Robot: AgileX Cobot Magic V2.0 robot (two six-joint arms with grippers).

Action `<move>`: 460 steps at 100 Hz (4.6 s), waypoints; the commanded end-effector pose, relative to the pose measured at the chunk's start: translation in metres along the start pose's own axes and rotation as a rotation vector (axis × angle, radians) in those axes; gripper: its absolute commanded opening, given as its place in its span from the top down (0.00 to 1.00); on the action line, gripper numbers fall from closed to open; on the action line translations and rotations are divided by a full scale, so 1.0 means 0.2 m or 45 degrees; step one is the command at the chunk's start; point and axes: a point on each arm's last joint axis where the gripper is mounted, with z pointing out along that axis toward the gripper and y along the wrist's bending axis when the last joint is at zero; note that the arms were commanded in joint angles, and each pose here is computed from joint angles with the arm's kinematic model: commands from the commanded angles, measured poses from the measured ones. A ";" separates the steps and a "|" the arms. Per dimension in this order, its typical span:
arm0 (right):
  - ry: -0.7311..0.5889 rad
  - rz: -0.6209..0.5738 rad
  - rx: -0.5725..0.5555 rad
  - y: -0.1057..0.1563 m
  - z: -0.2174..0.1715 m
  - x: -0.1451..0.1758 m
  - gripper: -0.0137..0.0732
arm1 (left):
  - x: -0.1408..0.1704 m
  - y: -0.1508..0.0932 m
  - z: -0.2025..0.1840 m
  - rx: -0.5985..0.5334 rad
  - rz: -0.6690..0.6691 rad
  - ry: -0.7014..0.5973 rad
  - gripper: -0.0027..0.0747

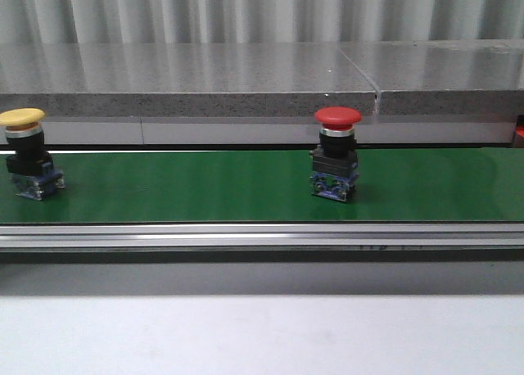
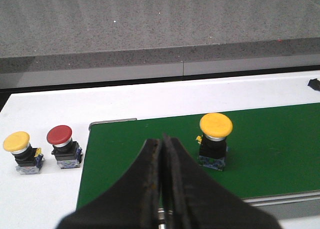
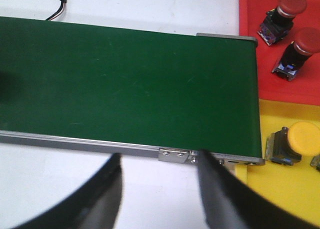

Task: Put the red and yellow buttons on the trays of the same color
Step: 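Grasp the red button at the belt's end with the right gripper, then lower the red button into the red tray and open the right gripper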

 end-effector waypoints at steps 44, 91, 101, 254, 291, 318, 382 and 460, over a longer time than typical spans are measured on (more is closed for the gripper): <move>0.046 -0.242 -0.315 0.21 0.15 -0.21 0.17 | -0.08 0.00 -0.02 0.002 -0.017 -0.136 0.99; 0.291 -0.383 -0.468 0.47 0.57 -0.32 0.17 | -0.08 0.00 -0.02 0.003 -0.019 -0.134 0.99; 0.272 -0.378 -0.457 0.48 0.63 -0.36 0.17 | -0.08 0.00 -0.02 0.003 -0.019 -0.134 0.99; -0.023 0.264 0.158 -0.81 0.39 -0.94 0.64 | -0.08 0.00 -0.02 0.005 -0.019 -0.123 0.99; 0.008 0.441 0.253 -1.16 0.69 -0.79 0.64 | -0.06 -0.01 -0.02 0.012 -0.019 -0.088 0.99; 0.049 0.481 0.268 -1.25 0.89 -0.70 0.64 | -0.06 -0.01 -0.02 0.012 -0.019 -0.088 0.99; 0.219 0.525 0.217 -1.29 1.10 -0.54 0.64 | -0.06 -0.01 -0.02 0.011 -0.019 -0.090 0.99; 0.238 0.504 0.226 -1.30 1.11 -0.54 0.25 | -0.06 -0.01 -0.02 0.011 -0.019 -0.090 0.99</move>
